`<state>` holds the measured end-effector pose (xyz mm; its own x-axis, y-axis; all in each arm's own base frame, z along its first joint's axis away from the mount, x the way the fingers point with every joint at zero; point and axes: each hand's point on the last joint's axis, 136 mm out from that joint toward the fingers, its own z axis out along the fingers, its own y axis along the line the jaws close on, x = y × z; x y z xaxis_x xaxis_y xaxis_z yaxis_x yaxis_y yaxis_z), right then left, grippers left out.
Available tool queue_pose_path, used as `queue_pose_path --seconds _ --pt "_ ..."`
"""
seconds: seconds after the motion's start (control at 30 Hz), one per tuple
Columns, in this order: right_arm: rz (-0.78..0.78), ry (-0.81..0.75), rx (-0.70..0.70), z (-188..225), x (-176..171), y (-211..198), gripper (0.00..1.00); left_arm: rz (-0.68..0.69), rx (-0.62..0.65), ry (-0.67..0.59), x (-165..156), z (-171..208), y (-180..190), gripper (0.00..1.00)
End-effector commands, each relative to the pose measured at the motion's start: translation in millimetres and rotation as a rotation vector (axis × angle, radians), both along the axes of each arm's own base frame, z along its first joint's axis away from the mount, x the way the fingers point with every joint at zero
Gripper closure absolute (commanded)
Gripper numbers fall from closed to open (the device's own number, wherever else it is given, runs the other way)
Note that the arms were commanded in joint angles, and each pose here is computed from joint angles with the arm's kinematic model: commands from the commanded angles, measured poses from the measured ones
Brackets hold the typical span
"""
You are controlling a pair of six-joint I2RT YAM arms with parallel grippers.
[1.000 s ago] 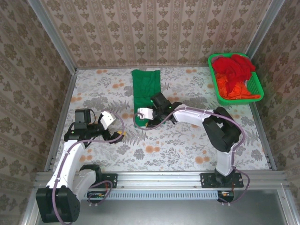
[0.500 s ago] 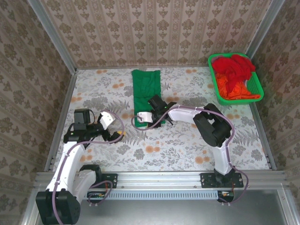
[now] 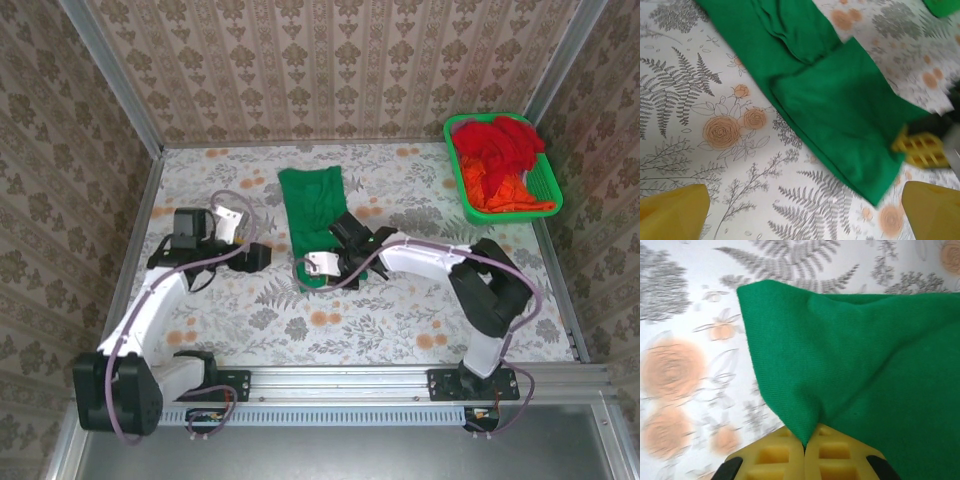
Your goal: Fold and stack the t-shirts
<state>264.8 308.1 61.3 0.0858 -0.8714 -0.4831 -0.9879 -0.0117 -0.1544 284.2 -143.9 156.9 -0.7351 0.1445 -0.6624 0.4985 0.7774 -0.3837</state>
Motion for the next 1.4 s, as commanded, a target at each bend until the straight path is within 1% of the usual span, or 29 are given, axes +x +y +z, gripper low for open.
queue_pose_path --seconds 0.0,0.17,0.23,0.33,0.47,0.6,0.67,0.87,0.9,1.0,1.13,1.2,1.27,1.37 --pt "-0.028 0.101 -0.004 6 -36 -13 1.0 0.222 -0.025 0.127 26 -8 -6 0.0" --pt "-0.048 0.131 -0.001 17 -62 -27 1.0 0.342 -0.087 0.248 62 -39 -30 0.01" --pt "-0.057 0.132 0.009 23 -67 -30 1.0 0.372 -0.103 0.29 76 -53 -38 0.04" --pt "-0.07 0.115 0.03 33 -68 -32 1.0 0.373 -0.155 0.328 99 -66 -56 0.14" --pt "-0.079 0.109 0.018 37 -70 -38 1.0 0.367 -0.187 0.362 124 -83 -73 0.33" --pt "-0.08 0.101 0.028 41 -68 -36 1.0 0.344 -0.214 0.402 138 -99 -86 0.49" --pt "-0.078 0.099 0.028 43 -67 -35 1.0 0.347 -0.211 0.422 141 -108 -88 0.58" --pt "-0.045 0.092 0.043 64 -70 -33 1.0 0.354 -0.197 0.479 134 -133 -88 0.97" --pt "-0.034 0.08 0.046 69 -70 -33 1.0 0.354 -0.197 0.483 132 -135 -88 1.0" --pt "-0.003 0.03 0.046 86 -61 -33 1.0 0.348 -0.201 0.501 127 -141 -88 1.0" --pt "0.043 -0.024 0.034 107 -33 -28 1.0 0.319 -0.21 0.531 121 -150 -92 1.0" --pt "0.065 -0.049 0.011 114 -14 -25 1.0 0.284 -0.215 0.542 117 -153 -95 1.0" --pt "0.076 -0.06 -0.024 112 6 -23 1.0 0.252 -0.214 0.552 113 -155 -98 1.0" --pt "0.079 -0.074 -0.073 113 41 -21 1.0 0.204 -0.182 0.589 101 -163 -98 1.0"
